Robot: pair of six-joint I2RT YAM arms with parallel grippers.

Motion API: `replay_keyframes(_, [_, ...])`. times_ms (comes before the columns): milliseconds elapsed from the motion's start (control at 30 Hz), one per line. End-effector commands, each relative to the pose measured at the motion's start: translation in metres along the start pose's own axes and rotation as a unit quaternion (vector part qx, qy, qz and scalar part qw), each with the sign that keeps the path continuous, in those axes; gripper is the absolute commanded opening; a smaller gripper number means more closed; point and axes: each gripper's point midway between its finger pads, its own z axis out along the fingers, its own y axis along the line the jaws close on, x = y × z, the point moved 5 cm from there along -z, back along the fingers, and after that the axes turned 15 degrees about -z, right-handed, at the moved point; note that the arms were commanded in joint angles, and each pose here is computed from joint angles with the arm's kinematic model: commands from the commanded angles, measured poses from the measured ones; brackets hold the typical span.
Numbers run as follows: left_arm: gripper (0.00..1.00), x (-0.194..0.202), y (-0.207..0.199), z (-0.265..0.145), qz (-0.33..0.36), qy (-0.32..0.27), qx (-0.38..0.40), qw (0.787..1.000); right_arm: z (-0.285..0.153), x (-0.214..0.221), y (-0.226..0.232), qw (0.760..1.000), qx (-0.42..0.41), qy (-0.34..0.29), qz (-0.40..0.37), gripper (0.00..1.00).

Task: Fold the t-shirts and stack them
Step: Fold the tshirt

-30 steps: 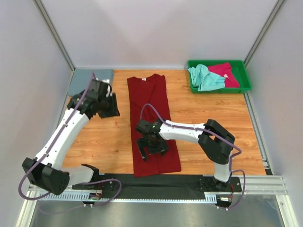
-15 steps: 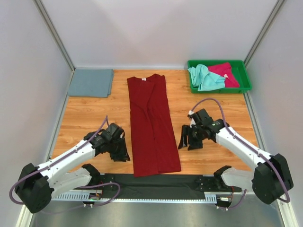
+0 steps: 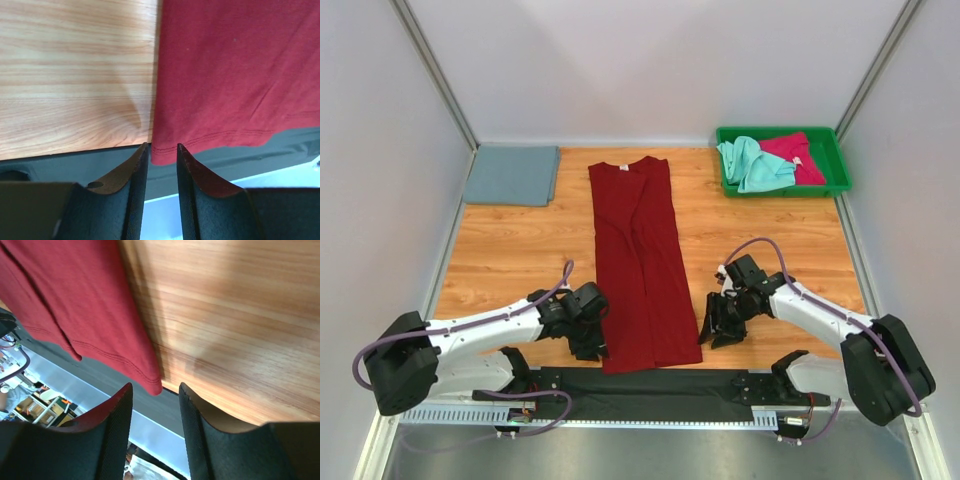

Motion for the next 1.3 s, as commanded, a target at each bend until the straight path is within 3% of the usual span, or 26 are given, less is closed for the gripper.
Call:
replay_keyframes(0, [0.36, 0.000, 0.002, 0.002, -0.032, -0.021, -0.013, 0.999, 0.004, -0.008, 0.005, 0.999, -0.025, -0.025, 0.001, 0.43])
replay_keyframes(200, [0.37, 0.001, 0.013, 0.003, -0.048, -0.038, -0.024, 0.998, 0.014, -0.004, -0.001, 0.999, -0.031, -0.014, 0.006, 0.41])
replay_keyframes(400, [0.38, 0.005, 0.018, 0.020, -0.060, -0.017, -0.014, 0.998, 0.024, 0.002, -0.005, 0.999, -0.044, 0.002, 0.016, 0.40])
replay_keyframes(500, [0.38, 0.004, 0.008, 0.022, -0.055, -0.016, 0.024, 0.998, 0.027, 0.005, -0.007, 0.999, -0.045, 0.007, 0.017, 0.40])
replay_keyframes(667, [0.43, 0.001, 0.005, 0.014, -0.056, -0.031, 0.036, 0.997, 0.030, 0.007, -0.009, 0.999, -0.046, 0.012, 0.017, 0.39])
replay_keyframes(1033, [0.41, 0.003, 0.002, -0.013, -0.067, -0.039, 0.030, 0.997, 0.031, 0.003, -0.007, 0.999, -0.050, 0.016, 0.013, 0.36])
replay_keyframes(1167, [0.50, 0.001, -0.002, -0.007, -0.058, -0.046, 0.055, 0.996, 0.031, 0.003, -0.008, 0.999, -0.049, 0.016, 0.011, 0.35])
replay_keyframes(1267, [0.51, 0.004, -0.002, 0.000, -0.061, -0.032, 0.056, 0.996, 0.031, 0.003, -0.008, 0.999, -0.049, 0.018, 0.013, 0.35])
